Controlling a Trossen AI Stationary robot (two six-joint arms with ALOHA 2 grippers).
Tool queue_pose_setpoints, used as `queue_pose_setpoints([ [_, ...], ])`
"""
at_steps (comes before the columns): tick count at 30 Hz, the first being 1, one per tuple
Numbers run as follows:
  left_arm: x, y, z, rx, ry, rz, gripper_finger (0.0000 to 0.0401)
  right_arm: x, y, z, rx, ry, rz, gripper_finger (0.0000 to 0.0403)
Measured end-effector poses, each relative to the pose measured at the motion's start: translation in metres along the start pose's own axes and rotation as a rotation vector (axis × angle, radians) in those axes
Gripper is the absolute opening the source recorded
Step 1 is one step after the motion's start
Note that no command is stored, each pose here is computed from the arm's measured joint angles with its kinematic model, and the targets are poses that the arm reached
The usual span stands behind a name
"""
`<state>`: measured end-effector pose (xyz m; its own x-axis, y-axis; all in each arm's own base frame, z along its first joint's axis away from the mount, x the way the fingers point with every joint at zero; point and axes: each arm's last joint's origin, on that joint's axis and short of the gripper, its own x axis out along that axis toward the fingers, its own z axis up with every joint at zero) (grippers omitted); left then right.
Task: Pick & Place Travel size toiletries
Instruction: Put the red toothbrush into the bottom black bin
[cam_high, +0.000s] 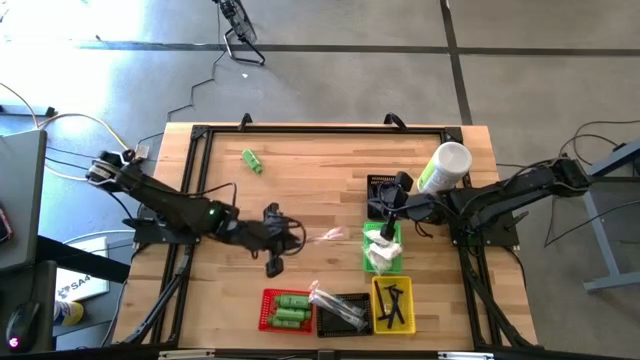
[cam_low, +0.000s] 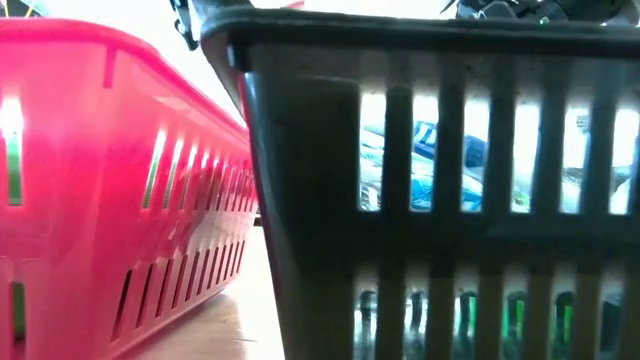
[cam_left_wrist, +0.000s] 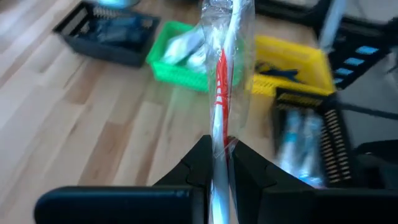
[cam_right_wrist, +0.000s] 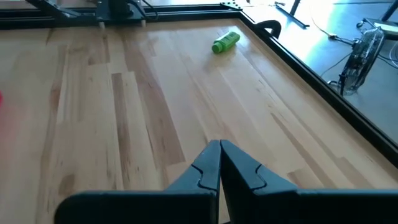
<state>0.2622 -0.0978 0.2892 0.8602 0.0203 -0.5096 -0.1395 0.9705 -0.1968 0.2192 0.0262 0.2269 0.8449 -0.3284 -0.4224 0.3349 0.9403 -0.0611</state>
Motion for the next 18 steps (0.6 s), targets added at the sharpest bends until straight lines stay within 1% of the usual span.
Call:
queue_pose_setpoints([
  [3,-0.002,-0.014,0.001,0.009,-0.032,-0.029,0.0033,0.0,0.0,0.0,0.001,0.0,0.0,0.0002],
  [8,0.006,-0.038,0.004,0.044,-0.031,-0.04,0.0033,0.0,0.0,0.0,0.003,-0.001,0.001,0.0002],
  [11,0.016,-0.052,0.004,0.078,0.006,-0.04,0.0033,0.0,0.0,0.0,0.004,-0.001,0.0,0.0002],
  [16,0.034,-0.07,0.005,0.122,0.137,-0.006,0.0033,0.0,0.0,0.0,0.004,0.0,0.005,0.0002],
  [18,0.042,-0.078,0.009,0.127,0.171,-0.011,0.0033,0.0,0.0,0.0,0.004,0.003,0.01,0.0002],
])
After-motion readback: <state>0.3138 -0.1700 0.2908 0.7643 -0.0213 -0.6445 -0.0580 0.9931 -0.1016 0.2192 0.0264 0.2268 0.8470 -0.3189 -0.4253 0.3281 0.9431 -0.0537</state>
